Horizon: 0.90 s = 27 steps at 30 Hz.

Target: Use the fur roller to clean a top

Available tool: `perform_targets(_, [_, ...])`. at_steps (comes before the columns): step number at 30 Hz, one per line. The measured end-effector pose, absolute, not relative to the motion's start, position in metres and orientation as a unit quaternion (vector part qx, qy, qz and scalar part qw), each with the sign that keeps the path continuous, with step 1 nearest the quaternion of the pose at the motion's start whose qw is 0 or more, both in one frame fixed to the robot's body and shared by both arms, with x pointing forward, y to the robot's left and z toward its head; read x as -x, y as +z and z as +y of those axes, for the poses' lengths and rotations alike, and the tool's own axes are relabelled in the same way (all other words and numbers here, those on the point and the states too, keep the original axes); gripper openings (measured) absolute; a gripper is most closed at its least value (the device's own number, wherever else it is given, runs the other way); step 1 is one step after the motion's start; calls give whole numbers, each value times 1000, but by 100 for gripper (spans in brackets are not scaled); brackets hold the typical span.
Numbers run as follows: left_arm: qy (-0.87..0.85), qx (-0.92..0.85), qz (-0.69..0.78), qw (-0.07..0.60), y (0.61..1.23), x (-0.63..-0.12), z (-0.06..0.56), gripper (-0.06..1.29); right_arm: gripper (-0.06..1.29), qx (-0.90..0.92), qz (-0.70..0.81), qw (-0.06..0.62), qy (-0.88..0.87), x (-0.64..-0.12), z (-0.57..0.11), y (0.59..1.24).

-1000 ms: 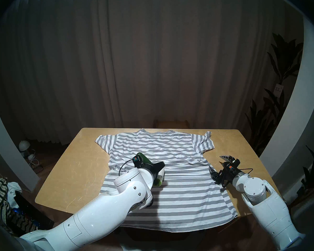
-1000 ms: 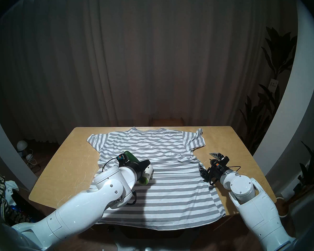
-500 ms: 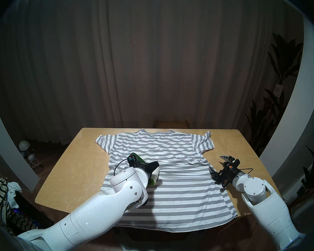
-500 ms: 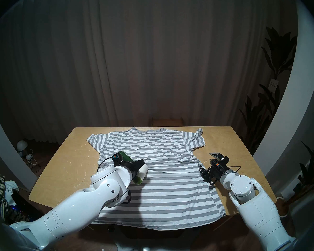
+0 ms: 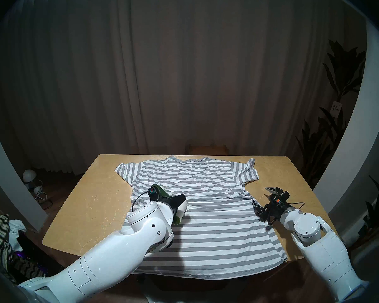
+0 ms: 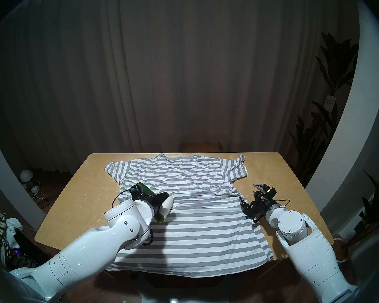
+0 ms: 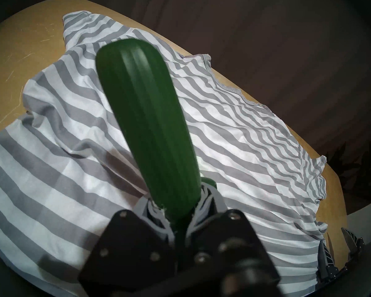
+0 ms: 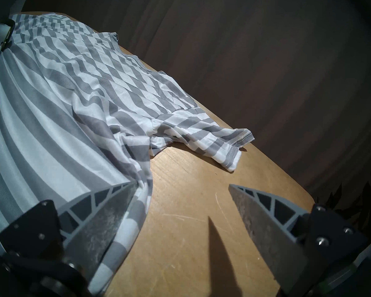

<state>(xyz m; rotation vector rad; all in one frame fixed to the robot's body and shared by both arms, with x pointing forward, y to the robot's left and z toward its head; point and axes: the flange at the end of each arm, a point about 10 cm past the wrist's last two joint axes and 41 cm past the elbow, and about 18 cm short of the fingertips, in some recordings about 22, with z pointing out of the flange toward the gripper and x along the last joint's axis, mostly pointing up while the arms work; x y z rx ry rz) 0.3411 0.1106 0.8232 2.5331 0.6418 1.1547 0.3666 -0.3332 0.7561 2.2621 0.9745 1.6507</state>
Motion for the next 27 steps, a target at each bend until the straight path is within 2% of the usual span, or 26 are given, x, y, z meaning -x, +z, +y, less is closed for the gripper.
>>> perform_targets(27, [415, -863, 268, 105, 821, -352, 147, 5, 111, -759, 328, 90, 555, -377, -334, 756])
